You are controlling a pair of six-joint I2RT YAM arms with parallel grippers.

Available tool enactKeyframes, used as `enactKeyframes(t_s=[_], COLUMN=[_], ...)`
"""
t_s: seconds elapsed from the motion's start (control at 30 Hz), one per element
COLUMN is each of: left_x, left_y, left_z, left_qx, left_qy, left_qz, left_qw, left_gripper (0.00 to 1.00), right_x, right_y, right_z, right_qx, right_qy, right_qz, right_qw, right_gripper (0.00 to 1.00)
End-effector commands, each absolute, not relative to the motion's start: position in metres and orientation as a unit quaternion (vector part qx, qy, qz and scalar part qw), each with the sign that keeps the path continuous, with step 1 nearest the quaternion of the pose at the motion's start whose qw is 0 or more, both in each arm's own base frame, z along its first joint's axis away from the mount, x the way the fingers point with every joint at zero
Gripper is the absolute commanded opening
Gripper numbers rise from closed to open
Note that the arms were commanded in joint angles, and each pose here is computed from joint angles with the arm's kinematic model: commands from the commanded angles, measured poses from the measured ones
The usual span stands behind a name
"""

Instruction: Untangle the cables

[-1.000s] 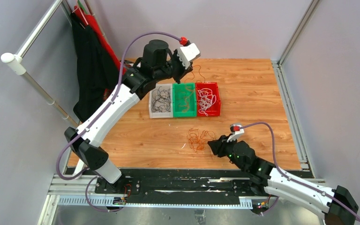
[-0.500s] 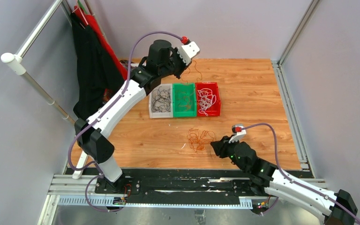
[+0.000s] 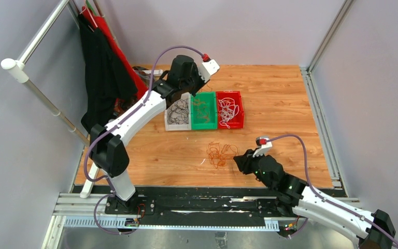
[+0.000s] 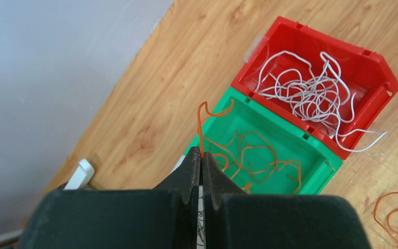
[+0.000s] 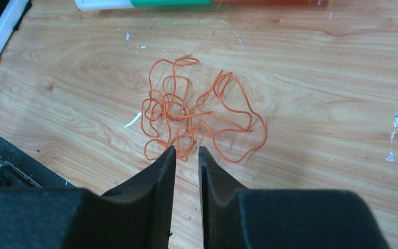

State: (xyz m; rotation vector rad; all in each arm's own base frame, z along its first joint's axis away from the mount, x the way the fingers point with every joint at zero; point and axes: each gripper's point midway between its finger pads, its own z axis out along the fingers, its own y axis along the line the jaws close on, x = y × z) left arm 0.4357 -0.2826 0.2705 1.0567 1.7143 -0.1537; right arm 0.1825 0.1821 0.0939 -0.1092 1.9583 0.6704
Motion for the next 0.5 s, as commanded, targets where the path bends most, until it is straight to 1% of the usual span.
enactKeyframes(t_s=[0.0, 0.13, 0.27, 0.47], left_x=[0.436, 0.437, 0.44, 0.439], left_y=[-0.283, -0.29, -0.293, -0.29], left_z=[0.253, 0.242, 0.223, 0.18], left_qx=[0.441, 0.431, 0.421, 0.419], left_qy=[0.73, 0.738, 0.753, 0.78], left_qz=[-0.068, -0.088, -0.096, -0.075], left_qw=[0.518, 0.512, 0.497, 0.46], left_gripper=[0.01, 0.0, 0.0, 0.0], right_x=[0.172, 0.153, 0.137, 0.135], right_y=[0.187, 0.185, 0.182, 0.178], right_z=[0.1, 0.098, 0.112, 0.133], right_qx=[-0.066, -0.093, -0.121, -0.136], right_qy=[0.829, 0.858, 0.874, 0.88], right_qz=[0.279, 0.272, 0.267, 0.25], right_qw=[0.48, 0.426, 0.388, 0.38], right_gripper=[0.24, 0.25, 0.26, 0.27])
